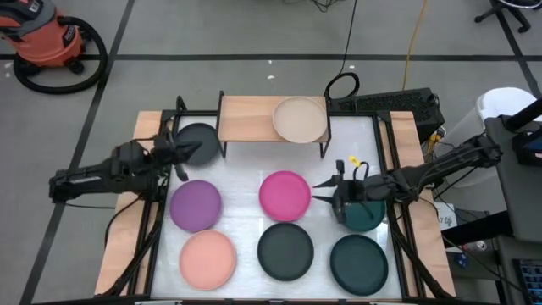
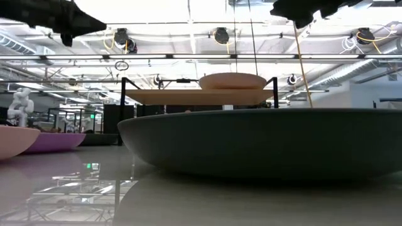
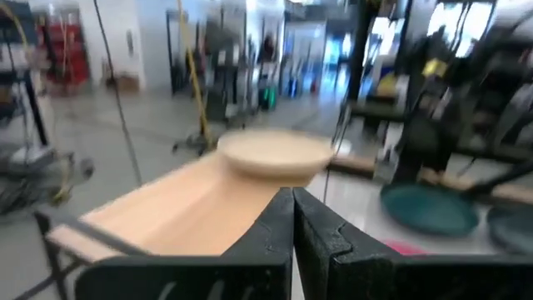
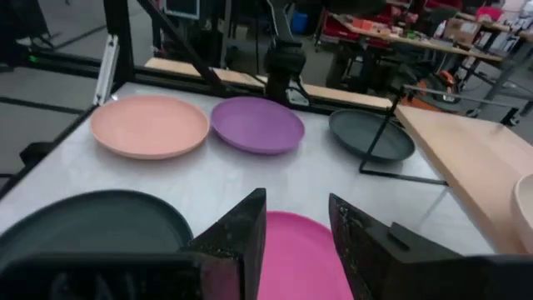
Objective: Place and stack plates onto a shelf
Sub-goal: Stack the top black plate on top of the light brown plate on the shelf
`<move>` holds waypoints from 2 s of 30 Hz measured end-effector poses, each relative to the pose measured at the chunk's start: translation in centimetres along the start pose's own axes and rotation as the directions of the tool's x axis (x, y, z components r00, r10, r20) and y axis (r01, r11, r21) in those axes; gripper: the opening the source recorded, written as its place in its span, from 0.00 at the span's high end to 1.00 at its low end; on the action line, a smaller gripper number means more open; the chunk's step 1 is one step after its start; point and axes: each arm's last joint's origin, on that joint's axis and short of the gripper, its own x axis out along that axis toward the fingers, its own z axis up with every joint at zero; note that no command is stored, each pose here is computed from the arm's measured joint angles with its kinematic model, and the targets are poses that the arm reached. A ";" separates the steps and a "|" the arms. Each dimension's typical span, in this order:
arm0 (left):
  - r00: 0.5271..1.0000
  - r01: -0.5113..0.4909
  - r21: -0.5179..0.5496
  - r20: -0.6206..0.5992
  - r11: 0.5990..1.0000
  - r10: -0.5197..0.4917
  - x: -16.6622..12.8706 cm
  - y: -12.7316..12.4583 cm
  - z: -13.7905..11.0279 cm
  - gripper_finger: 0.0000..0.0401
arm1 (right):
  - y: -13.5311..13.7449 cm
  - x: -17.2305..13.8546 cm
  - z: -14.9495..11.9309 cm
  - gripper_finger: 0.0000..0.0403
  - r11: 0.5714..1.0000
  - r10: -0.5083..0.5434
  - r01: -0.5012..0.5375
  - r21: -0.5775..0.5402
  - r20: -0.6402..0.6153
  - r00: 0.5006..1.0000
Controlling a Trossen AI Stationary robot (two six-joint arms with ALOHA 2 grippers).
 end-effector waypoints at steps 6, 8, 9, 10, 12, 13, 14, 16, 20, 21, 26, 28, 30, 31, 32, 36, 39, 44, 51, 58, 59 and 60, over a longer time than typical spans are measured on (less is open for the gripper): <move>0.969 -0.041 0.058 -0.242 0.997 0.054 2.6 -0.7 1.7 0.99 | -0.3 -0.9 0.0 0.72 1.000 -0.001 0.001 0.010 0.027 1.000; 0.948 -0.039 0.081 -0.312 0.996 0.063 3.7 -1.0 1.8 0.99 | -0.4 -1.1 -0.4 0.72 1.000 -0.001 0.000 0.015 0.026 1.000; 0.934 -0.038 0.092 -0.351 0.995 0.068 4.1 -1.2 1.8 0.99 | -0.4 -1.2 -0.6 0.72 1.000 -0.001 0.000 0.018 0.024 1.000; 0.919 -0.038 0.099 -0.387 0.994 0.074 4.5 -1.3 1.8 0.99 | -0.5 -1.3 -0.9 0.72 1.000 0.000 0.000 0.021 0.021 1.000; 0.885 -0.043 0.104 -0.458 0.994 0.086 5.2 -1.5 1.8 0.99 | -0.5 -1.5 -1.3 0.72 1.000 0.000 0.000 0.027 0.020 1.000; 0.867 -0.049 0.101 -0.490 0.994 0.093 5.4 -1.6 1.9 0.99 | -0.6 -1.7 -1.5 0.72 1.000 0.000 0.000 0.030 0.022 1.000; 0.848 -0.057 0.096 -0.520 0.994 0.099 5.6 -1.6 1.9 0.99 | -0.6 -1.8 -1.6 0.72 0.999 0.000 0.000 0.032 0.026 1.000; 0.797 -0.079 0.090 -0.593 0.993 0.117 5.8 -1.7 1.6 0.99 | -0.7 -2.1 -1.7 0.72 0.999 -0.001 0.000 0.035 0.036 0.999; 0.695 -0.129 0.085 -0.703 0.988 0.151 6.4 -1.8 0.2 0.99 | -1.0 -2.6 -1.6 0.72 0.999 -0.002 0.000 0.044 0.060 0.998; 0.661 -0.136 0.095 -0.733 0.986 0.162 6.5 -1.8 -0.3 0.98 | -1.0 -2.7 -1.5 0.72 0.999 -0.003 0.000 0.046 0.064 0.998; 0.467 -0.191 0.150 -0.855 0.970 0.224 6.6 -1.8 -2.4 0.89 | -1.1 -2.9 -1.4 0.72 0.998 -0.004 -0.001 0.062 0.075 0.997; 0.413 -0.211 0.166 -0.878 0.963 0.242 6.8 -1.8 -3.0 0.83 | -1.1 -2.9 -1.4 0.72 0.998 -0.003 -0.001 0.061 0.073 0.997; 0.379 -0.224 0.184 -0.888 0.957 0.259 7.3 -1.9 -3.6 0.77 | -1.1 -2.9 -1.5 0.72 0.998 -0.003 -0.001 0.061 0.072 0.997; 0.363 -0.223 0.195 -0.893 0.955 0.267 7.5 -1.9 -3.9 0.74 | -1.1 -2.9 -1.5 0.72 0.998 -0.003 -0.001 0.060 0.072 0.997; 0.345 -0.221 0.209 -0.897 0.952 0.277 7.8 -2.0 -4.2 0.71 | -1.1 -2.9 -1.5 0.72 0.998 -0.003 -0.001 0.060 0.071 0.997; 0.253 -0.219 0.272 -0.912 0.937 0.324 9.0 -2.0 -5.9 0.61 | -1.1 -2.9 -1.5 0.72 0.997 -0.003 -0.003 0.079 0.071 0.997; 0.186 -0.201 0.320 -0.915 0.926 0.357 9.9 -1.7 -7.1 0.56 | -1.0 -2.9 -1.5 0.72 0.997 0.001 -0.007 0.083 0.072 0.997; 0.127 -0.206 0.360 -0.912 0.910 0.389 11.0 -0.9 -8.5 0.54 | -0.9 -2.9 -1.5 0.72 0.995 0.011 -0.017 0.102 0.067 0.998; 0.127 -0.231 0.340 -0.918 0.912 0.375 11.2 0.9 -11.0 0.54 | -0.5 -3.0 -1.5 0.72 0.994 0.032 -0.039 0.097 0.068 0.997; 0.098 -0.298 0.320 -0.927 0.899 0.362 9.7 2.6 -13.4 0.54 | -0.2 -3.2 -1.5 0.72 0.994 0.053 -0.059 0.091 0.068 0.996; 0.098 -0.302 0.318 -0.928 0.899 0.361 9.7 2.6 -13.4 0.55 | -0.2 -3.2 -1.5 0.72 0.994 0.052 -0.059 0.091 0.068 0.996; 0.097 -0.303 0.318 -0.927 0.898 0.361 9.7 2.6 -13.5 0.56 | -0.2 -3.2 -1.5 0.72 0.994 0.052 -0.058 0.091 0.069 0.996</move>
